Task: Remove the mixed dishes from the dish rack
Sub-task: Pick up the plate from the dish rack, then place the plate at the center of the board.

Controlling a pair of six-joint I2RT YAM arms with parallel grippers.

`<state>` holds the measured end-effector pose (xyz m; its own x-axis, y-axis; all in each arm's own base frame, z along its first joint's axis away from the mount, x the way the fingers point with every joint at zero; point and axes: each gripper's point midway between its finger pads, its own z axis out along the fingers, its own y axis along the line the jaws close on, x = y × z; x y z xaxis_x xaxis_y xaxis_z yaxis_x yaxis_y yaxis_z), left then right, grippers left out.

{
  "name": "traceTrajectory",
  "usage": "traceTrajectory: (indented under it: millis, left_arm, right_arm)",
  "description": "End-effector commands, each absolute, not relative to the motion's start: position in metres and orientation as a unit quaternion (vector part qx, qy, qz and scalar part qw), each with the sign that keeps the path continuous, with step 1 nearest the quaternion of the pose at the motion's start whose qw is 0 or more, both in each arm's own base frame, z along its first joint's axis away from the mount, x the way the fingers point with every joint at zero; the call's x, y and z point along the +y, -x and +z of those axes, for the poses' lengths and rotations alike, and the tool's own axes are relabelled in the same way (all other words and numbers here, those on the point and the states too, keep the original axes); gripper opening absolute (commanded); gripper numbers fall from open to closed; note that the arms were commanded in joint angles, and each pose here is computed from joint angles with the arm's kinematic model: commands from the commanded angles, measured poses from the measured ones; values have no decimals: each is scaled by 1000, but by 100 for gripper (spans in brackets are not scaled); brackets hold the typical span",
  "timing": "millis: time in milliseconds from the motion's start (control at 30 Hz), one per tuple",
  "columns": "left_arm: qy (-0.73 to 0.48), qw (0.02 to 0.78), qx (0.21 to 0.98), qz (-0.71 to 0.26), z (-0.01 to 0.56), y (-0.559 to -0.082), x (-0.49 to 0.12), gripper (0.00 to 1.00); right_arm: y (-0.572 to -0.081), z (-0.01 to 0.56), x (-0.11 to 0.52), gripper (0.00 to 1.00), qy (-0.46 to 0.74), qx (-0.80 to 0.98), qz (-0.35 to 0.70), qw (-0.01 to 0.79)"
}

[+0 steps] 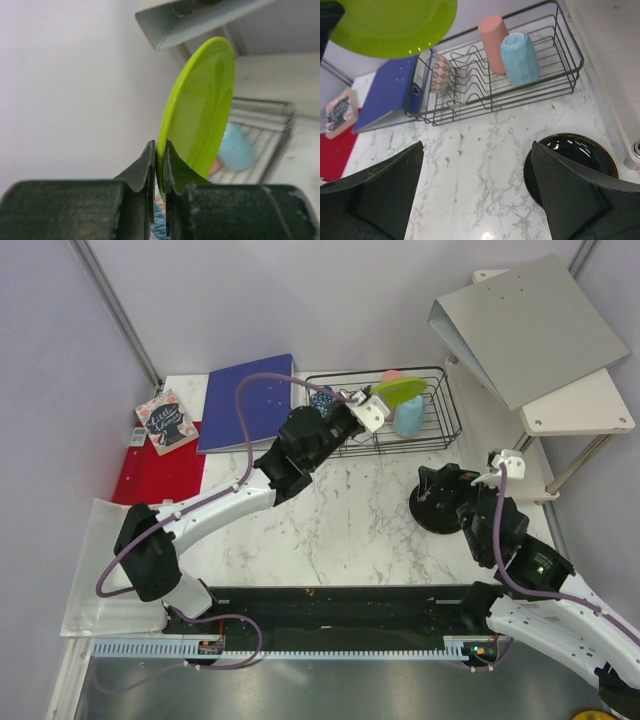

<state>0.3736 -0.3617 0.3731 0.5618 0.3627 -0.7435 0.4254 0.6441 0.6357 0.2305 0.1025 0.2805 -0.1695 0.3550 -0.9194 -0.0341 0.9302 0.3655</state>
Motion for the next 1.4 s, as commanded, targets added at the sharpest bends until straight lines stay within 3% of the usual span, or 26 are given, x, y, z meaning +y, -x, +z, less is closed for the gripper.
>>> traceTrajectory:
  millis: [0, 67, 100, 233, 467, 800, 1367]
  left_arm:
    - [-269, 716, 616, -188, 414, -355, -356, 2]
    - [-259, 607, 710, -245, 362, -344, -375, 2]
    - [-255, 587, 717, -277, 367, -338, -385, 2]
    - [-277, 402, 767, -416, 303, -292, -440, 2]
    - [-199, 235, 810, -499, 229, -263, -470, 2]
    - [-136, 140, 822, -535, 151, -254, -501, 2]
    - [-99, 151, 840, -512, 97, -284, -532, 2]
  right_arm:
    - [-220, 336, 86, 96, -138, 707, 189, 667]
    - [-216, 343, 80, 96, -144, 701, 192, 671]
    - [-213, 350, 76, 96, -150, 695, 194, 676]
    - [-206, 362, 64, 96, -164, 685, 200, 681]
    - [-199, 361, 57, 95, -179, 682, 211, 676]
    - [-206, 320, 69, 95, -175, 712, 197, 650]
    - [-209, 297, 75, 95, -169, 727, 187, 638]
